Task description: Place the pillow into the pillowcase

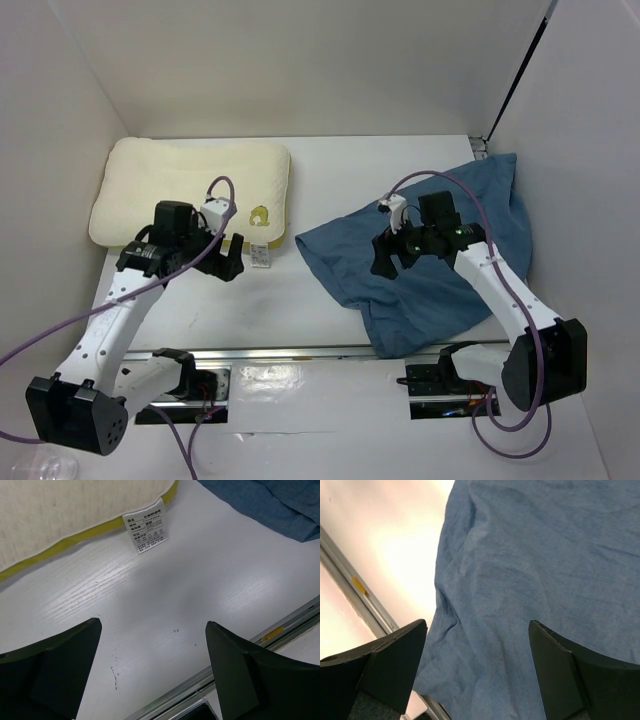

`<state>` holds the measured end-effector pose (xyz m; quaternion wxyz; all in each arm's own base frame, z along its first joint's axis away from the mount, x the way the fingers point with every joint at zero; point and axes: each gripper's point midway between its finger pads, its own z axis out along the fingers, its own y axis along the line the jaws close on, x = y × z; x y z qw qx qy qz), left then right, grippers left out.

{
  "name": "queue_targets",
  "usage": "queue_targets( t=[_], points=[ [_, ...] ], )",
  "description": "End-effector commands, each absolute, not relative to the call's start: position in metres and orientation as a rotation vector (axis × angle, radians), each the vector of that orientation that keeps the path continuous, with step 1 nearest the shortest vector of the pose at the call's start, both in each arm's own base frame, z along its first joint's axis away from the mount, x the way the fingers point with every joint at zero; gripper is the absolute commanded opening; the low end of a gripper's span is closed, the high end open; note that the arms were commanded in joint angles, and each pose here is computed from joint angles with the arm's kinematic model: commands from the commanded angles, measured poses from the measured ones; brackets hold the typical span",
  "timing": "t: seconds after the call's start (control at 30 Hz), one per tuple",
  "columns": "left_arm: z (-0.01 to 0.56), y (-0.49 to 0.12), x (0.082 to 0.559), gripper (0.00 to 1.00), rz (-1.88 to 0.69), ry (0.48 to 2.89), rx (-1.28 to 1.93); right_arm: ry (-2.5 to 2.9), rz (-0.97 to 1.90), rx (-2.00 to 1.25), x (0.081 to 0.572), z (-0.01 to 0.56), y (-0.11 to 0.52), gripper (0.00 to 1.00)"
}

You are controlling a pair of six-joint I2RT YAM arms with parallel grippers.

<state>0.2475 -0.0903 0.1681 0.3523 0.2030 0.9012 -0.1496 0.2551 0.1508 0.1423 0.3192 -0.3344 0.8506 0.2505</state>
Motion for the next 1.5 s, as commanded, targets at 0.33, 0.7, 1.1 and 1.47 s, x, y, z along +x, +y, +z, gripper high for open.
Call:
queue_targets(
  t=[0.33,0.7,1.1,1.47],
  points=[
    [0.183,-0.085,0.255,1.0,-0.323,2.259,0.566,2.161,0.614,-1.448,0.204,0.132,0.147,0.81],
    [0.188,-0.082,0.255,1.0,-0.291,2.223,0.554,2.188,0.408,-1.461,0.193,0.1,0.152,0.75],
    [0.203,-0.077,0.254,1.0,-0.252,2.163,0.561,2.247,0.268,-1.349,0.219,0.078,0.155,0.59],
    [0.2,-0.072,0.256,1.0,-0.213,2.17,0.546,2.243,0.416,-1.448,0.213,0.07,0.184,0.61]
  ],
)
